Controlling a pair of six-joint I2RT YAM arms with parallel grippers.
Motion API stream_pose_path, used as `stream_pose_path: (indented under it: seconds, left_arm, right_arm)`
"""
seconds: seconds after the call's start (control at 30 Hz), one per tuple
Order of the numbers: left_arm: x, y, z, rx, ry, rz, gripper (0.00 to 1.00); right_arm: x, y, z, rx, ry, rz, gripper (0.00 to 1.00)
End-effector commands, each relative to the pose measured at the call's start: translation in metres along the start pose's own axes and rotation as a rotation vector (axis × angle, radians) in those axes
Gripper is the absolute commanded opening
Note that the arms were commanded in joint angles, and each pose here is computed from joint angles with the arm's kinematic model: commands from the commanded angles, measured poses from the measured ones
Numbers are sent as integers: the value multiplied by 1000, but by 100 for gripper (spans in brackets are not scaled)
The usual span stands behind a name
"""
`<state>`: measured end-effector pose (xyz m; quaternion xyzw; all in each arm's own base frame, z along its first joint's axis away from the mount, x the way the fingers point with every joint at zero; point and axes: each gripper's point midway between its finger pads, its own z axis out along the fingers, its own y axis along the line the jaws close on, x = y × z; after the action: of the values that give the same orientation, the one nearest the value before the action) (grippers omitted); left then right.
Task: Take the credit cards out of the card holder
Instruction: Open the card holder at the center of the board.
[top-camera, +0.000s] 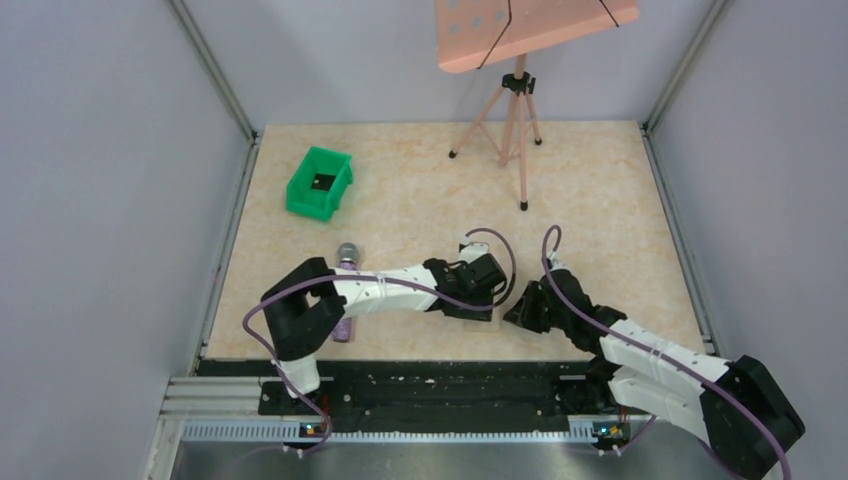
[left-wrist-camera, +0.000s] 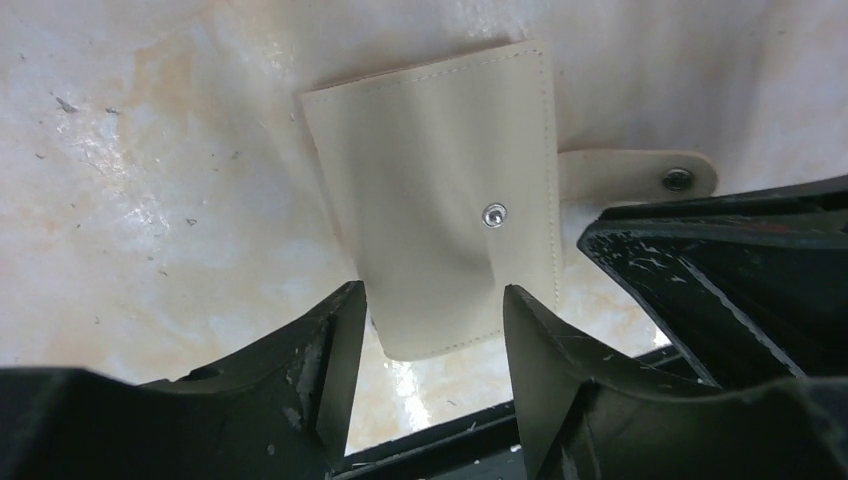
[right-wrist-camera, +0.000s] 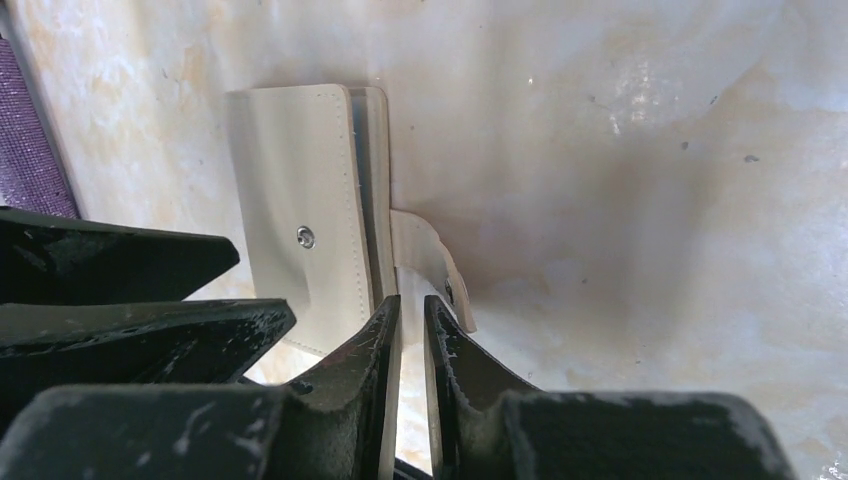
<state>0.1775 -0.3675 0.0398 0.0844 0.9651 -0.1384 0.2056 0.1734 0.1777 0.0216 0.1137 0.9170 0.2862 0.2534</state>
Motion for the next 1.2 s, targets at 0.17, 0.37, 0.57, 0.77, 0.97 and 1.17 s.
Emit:
stream_pose_path:
  seconds: [0.17,0.37,0.57,0.77,0.97,1.17]
  left_arm:
    - [-33,-5,-41,127,-86,-113,64]
    - [-32,34,-39,46,-79,-160,55]
    - [-19,41,-21,42,-16,-143,51]
    - [-7,39,-3,56,26,-138,41]
    - [-2,32,1,98,45,-132,38]
    - [0,22,0,170,49,-141,37]
  right_arm:
    - [-17,20,0,-42,-21,-51,14]
    - [-20,21,1,-41,-28,-52,13]
    - [-17,25,3,-63,-10,-54,13]
    - [-15,32,3,-92,15,-68,12]
    - [-21,46,-4,-142,-5,-64,13]
    - [-25,60,-12,-192,-6,-54,12]
